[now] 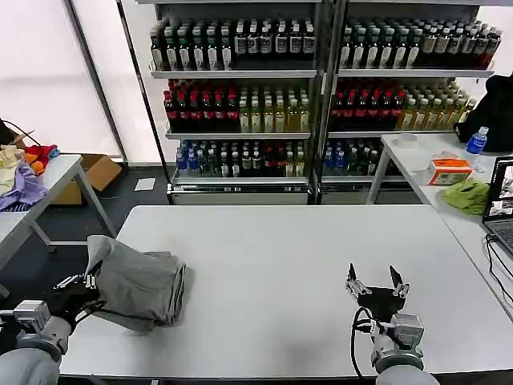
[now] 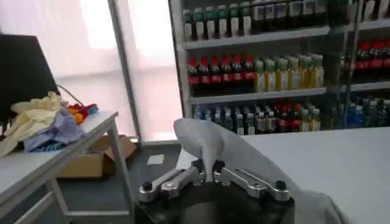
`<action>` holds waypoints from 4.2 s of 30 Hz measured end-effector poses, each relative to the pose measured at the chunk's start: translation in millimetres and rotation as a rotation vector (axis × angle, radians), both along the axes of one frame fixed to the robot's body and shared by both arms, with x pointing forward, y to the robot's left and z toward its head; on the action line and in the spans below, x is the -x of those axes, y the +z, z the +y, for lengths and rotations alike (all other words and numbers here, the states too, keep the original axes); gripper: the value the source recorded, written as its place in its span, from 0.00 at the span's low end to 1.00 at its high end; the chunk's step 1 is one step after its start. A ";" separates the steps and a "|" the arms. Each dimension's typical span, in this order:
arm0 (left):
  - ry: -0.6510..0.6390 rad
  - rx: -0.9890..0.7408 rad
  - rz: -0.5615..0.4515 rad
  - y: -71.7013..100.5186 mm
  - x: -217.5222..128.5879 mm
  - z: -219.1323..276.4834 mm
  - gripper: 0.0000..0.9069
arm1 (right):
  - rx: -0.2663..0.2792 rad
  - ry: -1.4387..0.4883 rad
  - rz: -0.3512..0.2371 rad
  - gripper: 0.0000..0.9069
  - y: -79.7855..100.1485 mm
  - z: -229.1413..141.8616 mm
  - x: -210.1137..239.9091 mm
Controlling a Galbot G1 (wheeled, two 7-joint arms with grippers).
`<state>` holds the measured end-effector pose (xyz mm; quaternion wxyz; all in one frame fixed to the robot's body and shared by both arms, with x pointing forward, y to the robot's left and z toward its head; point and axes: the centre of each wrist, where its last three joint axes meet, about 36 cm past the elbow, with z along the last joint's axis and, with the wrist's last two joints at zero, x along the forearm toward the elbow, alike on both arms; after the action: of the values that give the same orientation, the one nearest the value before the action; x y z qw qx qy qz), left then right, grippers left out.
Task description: Fold and organize the clothes.
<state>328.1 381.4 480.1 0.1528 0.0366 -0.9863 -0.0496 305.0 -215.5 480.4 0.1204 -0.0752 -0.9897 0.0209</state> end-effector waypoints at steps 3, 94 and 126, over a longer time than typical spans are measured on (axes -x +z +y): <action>-0.023 0.002 0.003 1.1 5.0 -14.8 0.00 | 0.003 -0.010 0.005 1.00 -1.1 -1.3 1.3; -0.114 0.274 -0.025 -24.5 -33.2 -161.0 1.00 | -0.341 0.135 0.279 0.00 -50.9 62.6 -81.6; -0.129 0.302 -0.025 -21.2 -6.0 -169.7 1.00 | -0.014 0.028 0.160 1.00 -45.7 -15.2 -89.1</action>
<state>334.1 211.6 458.8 0.1407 -0.0497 -0.9847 0.0899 394.1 -230.7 434.7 0.1992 -0.0585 -0.9780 0.0215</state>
